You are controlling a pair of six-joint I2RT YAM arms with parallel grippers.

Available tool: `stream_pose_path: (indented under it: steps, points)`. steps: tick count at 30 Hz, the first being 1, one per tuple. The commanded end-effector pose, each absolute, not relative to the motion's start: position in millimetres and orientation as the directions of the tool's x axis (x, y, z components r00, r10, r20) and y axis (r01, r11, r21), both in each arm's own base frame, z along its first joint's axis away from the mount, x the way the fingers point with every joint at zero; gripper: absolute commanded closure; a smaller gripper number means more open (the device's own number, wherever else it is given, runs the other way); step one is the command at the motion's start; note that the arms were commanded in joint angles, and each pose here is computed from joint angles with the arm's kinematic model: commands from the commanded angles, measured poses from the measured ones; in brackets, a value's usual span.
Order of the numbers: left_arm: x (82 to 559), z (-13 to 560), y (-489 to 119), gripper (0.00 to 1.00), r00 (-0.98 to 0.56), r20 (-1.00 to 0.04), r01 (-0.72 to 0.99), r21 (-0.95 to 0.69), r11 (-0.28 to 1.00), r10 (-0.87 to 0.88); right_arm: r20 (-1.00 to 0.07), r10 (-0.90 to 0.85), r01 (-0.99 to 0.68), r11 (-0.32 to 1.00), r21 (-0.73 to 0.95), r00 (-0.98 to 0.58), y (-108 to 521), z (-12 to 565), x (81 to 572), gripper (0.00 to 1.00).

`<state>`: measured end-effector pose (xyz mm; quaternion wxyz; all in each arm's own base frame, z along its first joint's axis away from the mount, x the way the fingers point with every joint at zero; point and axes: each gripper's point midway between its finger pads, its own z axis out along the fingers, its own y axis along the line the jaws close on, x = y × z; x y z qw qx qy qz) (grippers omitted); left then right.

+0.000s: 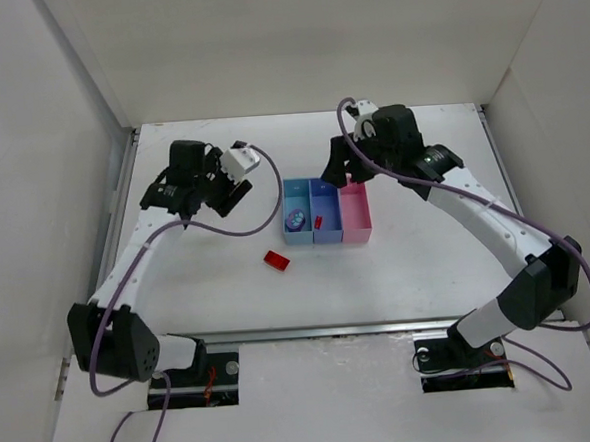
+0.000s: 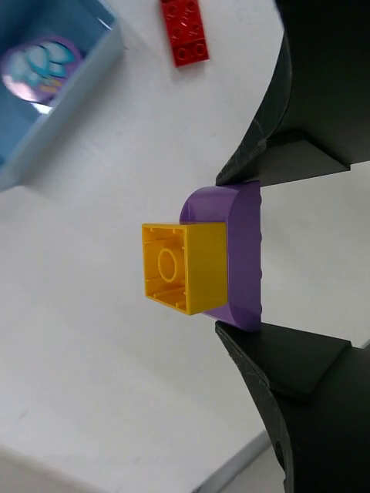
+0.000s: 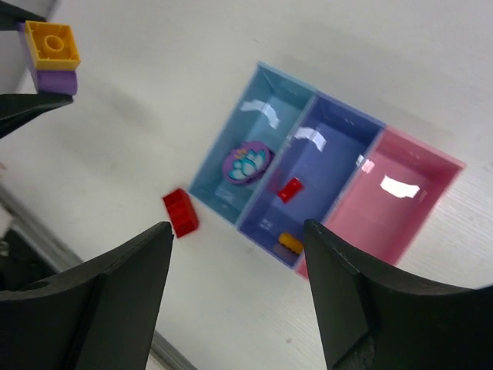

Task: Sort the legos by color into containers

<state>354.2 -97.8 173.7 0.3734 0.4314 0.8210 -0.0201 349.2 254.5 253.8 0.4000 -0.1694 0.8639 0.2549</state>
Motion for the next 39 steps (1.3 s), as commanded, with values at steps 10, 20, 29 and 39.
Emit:
stream_pose_path:
  steps: [10, 20, 29, 39]
  points:
    - [297.0, 318.8, -187.9, 1.0, 0.386, -0.767, 0.695, 0.607, 0.386, 0.513, -0.868, 0.109, -0.787, 0.38, 0.486, -0.484, 323.0, 390.9, 306.9, 0.26]
    - [288.3, 313.7, -218.3, 1.0, 0.364, -0.786, 0.747, 0.566, 0.348, 0.499, -0.858, 0.038, -0.816, 0.289, 0.501, -0.513, 363.8, 378.7, 283.5, 0.26]
    - [293.8, 312.2, -222.8, 1.0, 0.3, -0.817, 0.76, 0.517, 0.395, 0.493, -0.824, 0.039, -0.755, 0.378, 0.535, -0.565, 369.5, 352.3, 297.3, 0.27]
    - [289.8, 314.9, -224.6, 1.0, 0.302, -0.822, 0.763, 0.512, 0.394, 0.483, -0.802, 0.015, -0.729, 0.408, 0.55, -0.597, 376.9, 332.3, 304.7, 0.32]
